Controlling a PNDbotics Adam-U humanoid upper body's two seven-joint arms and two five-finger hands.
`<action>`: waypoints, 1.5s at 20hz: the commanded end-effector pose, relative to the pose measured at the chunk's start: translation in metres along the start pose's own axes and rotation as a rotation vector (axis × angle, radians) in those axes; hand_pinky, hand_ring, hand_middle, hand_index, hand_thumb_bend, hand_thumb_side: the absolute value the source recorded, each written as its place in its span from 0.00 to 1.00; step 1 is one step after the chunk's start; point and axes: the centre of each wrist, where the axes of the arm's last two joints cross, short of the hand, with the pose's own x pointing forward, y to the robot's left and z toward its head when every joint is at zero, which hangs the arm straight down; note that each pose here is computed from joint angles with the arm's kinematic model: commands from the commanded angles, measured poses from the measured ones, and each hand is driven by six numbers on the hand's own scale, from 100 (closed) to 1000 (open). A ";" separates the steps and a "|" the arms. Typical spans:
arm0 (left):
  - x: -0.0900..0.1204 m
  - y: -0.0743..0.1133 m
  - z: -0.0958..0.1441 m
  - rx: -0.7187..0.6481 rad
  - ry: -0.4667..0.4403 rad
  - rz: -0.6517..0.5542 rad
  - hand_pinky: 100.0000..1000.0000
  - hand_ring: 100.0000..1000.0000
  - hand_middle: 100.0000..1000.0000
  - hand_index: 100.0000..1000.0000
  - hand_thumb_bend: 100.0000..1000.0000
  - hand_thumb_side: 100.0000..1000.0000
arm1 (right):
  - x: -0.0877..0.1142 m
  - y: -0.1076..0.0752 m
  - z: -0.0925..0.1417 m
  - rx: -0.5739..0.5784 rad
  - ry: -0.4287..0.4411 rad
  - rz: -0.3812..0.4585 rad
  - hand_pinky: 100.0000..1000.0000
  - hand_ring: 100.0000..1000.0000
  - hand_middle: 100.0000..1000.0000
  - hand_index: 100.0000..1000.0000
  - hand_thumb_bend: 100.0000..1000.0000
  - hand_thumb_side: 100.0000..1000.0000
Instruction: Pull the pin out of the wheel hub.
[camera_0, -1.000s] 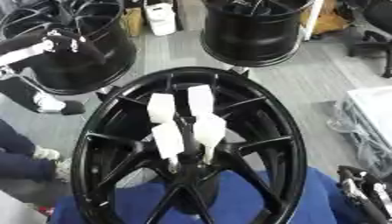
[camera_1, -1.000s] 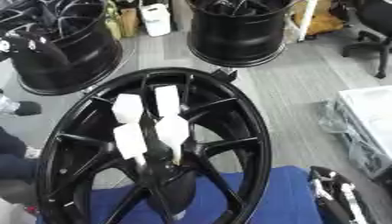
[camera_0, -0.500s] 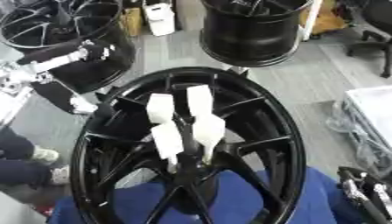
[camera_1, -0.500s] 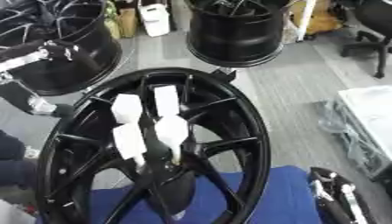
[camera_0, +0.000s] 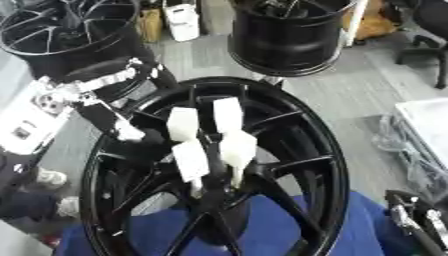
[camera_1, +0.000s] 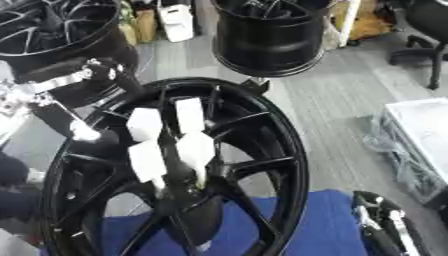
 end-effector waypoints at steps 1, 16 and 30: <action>0.004 0.011 -0.005 -0.256 -0.205 -0.212 0.71 0.71 0.69 0.79 0.49 0.34 | 0.004 -0.003 -0.003 0.003 -0.020 0.008 0.59 0.62 0.70 0.76 0.00 0.74; 0.006 -0.002 -0.021 -0.291 -0.178 -0.218 0.66 0.62 0.57 0.76 0.40 0.32 | 0.007 -0.002 -0.005 0.017 -0.034 0.005 0.59 0.62 0.70 0.76 0.00 0.74; 0.009 0.001 -0.020 -0.238 -0.209 -0.156 0.53 0.32 0.13 0.50 0.02 0.09 | 0.008 -0.002 -0.006 0.016 -0.035 0.005 0.59 0.62 0.70 0.76 0.00 0.75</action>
